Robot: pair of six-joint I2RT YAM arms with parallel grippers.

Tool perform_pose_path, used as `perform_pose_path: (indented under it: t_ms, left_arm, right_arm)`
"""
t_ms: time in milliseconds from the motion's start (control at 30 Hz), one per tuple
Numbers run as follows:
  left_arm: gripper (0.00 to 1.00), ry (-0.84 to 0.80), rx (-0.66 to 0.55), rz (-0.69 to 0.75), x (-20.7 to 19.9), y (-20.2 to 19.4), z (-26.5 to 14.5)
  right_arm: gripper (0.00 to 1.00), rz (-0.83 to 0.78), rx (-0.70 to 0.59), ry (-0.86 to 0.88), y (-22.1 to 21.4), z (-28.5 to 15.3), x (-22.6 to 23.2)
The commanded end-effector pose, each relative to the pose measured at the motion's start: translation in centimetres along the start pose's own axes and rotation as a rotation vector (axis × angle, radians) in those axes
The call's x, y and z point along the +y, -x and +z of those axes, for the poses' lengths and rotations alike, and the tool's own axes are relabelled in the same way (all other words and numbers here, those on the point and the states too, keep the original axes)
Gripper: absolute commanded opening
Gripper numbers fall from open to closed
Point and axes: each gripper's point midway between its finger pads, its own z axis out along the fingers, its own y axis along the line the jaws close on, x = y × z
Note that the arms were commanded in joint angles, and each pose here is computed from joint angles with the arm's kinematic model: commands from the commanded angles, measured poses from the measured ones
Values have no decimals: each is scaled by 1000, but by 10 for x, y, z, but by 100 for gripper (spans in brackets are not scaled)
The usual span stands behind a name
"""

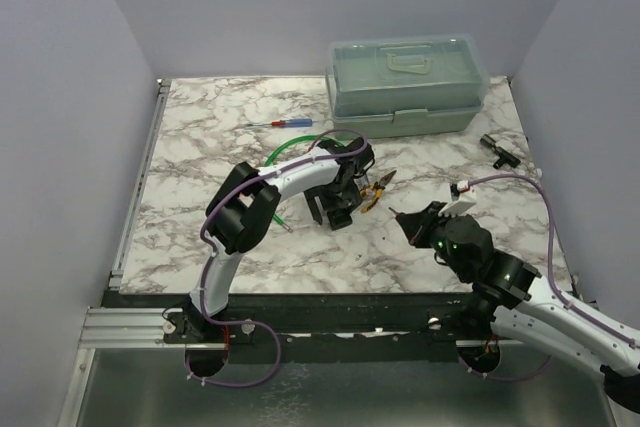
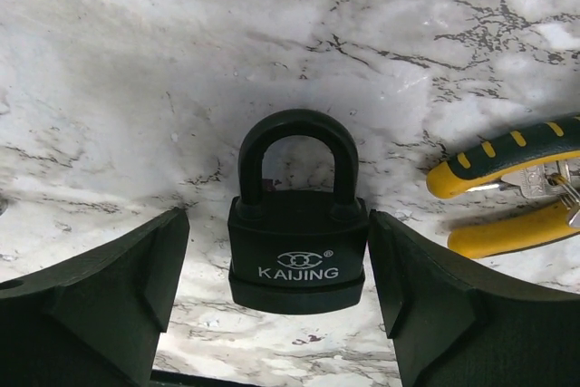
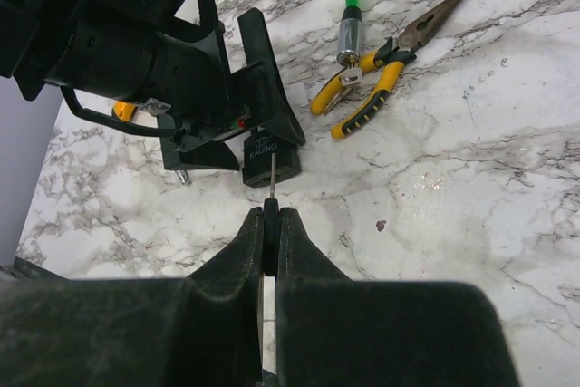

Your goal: Unlock with the key

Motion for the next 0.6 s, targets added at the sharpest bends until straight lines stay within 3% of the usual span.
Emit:
perform_pose_path:
  t_ms: [0, 333, 567]
  left_arm:
    - [85, 65, -25, 22, 1, 0, 0]
    - [85, 89, -27, 53, -6, -2, 8]
    - [75, 110, -8, 85, -5, -8, 20]
  right_arm:
    - [0, -22, -20, -30, 0, -1, -10]
    - [0, -20, -28, -27, 1, -5, -13]
    - [0, -25, -33, -38, 2, -7, -16]
